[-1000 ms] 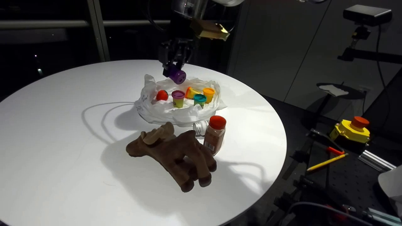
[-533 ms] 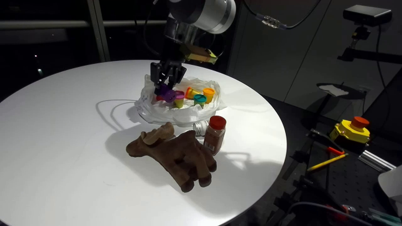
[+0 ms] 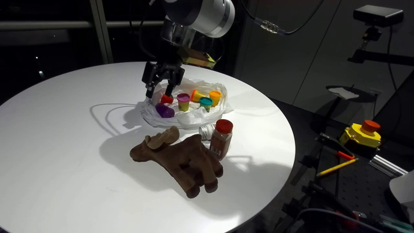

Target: Put the objects on the table in the plastic bag

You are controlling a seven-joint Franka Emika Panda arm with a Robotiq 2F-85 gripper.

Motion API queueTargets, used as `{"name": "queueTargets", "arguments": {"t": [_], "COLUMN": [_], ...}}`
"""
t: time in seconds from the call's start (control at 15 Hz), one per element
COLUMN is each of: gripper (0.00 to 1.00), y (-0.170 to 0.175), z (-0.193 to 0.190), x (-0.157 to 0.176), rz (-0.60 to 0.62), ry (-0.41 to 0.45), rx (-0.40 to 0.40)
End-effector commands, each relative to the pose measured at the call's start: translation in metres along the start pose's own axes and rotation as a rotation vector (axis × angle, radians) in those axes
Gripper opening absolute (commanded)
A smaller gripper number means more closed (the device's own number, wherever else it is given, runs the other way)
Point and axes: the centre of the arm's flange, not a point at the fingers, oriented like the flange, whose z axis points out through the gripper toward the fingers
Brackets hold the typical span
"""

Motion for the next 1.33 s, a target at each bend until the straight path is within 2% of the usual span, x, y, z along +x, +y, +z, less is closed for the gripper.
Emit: {"name": "queueTargets", "arguments": {"t": [0.0, 0.2, 0.4, 0.73, 1.0, 1.27], "gripper": [1.0, 1.0, 1.0, 1.0, 1.0, 1.0], "y": [-0.015, -0.017, -0.015, -0.039, -0.065, -0.075], "z": [-0.047, -0.077, -0.097, -0.107, -0.098, -0.088], "x": [-0.001, -0.016, -0.047, -0.113, -0.162, -0.191], "rz": [-0.011, 0.011, 0.035, 0.02, 0.009, 0.004], "ry": [0.033, 0.054, 0.016, -0.026, -0.091, -0.152], "rx": [-0.018, -0.13, -0.197, -0.245, -0.292, -0.292]}}
